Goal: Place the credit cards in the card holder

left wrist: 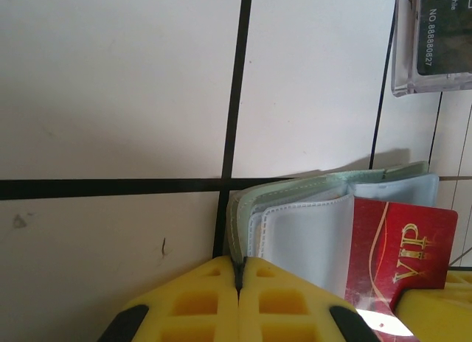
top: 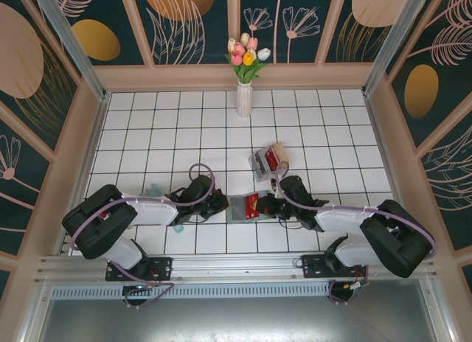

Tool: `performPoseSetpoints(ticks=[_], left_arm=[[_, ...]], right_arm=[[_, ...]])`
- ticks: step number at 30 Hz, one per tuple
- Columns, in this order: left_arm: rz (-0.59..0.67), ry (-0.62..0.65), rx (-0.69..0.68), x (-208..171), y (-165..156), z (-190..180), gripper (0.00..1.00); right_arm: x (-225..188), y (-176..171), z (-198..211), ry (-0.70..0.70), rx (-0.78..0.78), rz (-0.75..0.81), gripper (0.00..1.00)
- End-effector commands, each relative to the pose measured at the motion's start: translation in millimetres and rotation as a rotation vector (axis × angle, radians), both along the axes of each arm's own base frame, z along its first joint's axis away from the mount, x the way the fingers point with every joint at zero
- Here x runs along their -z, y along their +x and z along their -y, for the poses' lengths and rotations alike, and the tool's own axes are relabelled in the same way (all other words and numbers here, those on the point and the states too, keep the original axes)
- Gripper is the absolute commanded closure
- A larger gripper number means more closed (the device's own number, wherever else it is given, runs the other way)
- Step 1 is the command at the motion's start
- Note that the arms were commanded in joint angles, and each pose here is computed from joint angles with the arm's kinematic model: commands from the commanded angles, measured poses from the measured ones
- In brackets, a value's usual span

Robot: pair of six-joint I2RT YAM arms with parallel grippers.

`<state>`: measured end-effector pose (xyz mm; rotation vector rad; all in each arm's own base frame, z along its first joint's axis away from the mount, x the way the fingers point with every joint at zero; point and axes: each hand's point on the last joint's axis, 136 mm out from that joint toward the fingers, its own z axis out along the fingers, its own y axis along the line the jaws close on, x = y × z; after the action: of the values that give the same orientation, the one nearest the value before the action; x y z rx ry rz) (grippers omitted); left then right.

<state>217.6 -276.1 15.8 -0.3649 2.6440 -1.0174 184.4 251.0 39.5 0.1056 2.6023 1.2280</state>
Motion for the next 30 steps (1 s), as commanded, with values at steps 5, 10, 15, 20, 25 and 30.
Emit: performPoseSetpoints(ticks=[5,10,15,20,25,30], left_arm=[[-0.043,0.014,0.005,14,-10,-3,1.00],[-0.040,0.015,0.003,13,-9,-3,1.00],[-0.041,0.020,0.000,14,-9,-5,1.00],[-0.040,0.019,-0.006,14,-10,-6,1.00],[-0.039,0.024,-0.010,14,-10,-8,1.00],[-0.037,0.033,-0.013,14,-10,-10,1.00]], right_arm=[[6,-8,-14,0.037,-0.072,-0.023,0.97],[0,-7,-23,0.054,-0.123,0.008,0.97],[0,-8,-27,0.070,-0.137,0.002,0.95],[1,-7,-32,0.074,-0.140,-0.014,0.91],[1,-4,-27,0.026,-0.125,-0.006,0.85],[2,-4,-13,-0.050,-0.120,0.002,0.78]])
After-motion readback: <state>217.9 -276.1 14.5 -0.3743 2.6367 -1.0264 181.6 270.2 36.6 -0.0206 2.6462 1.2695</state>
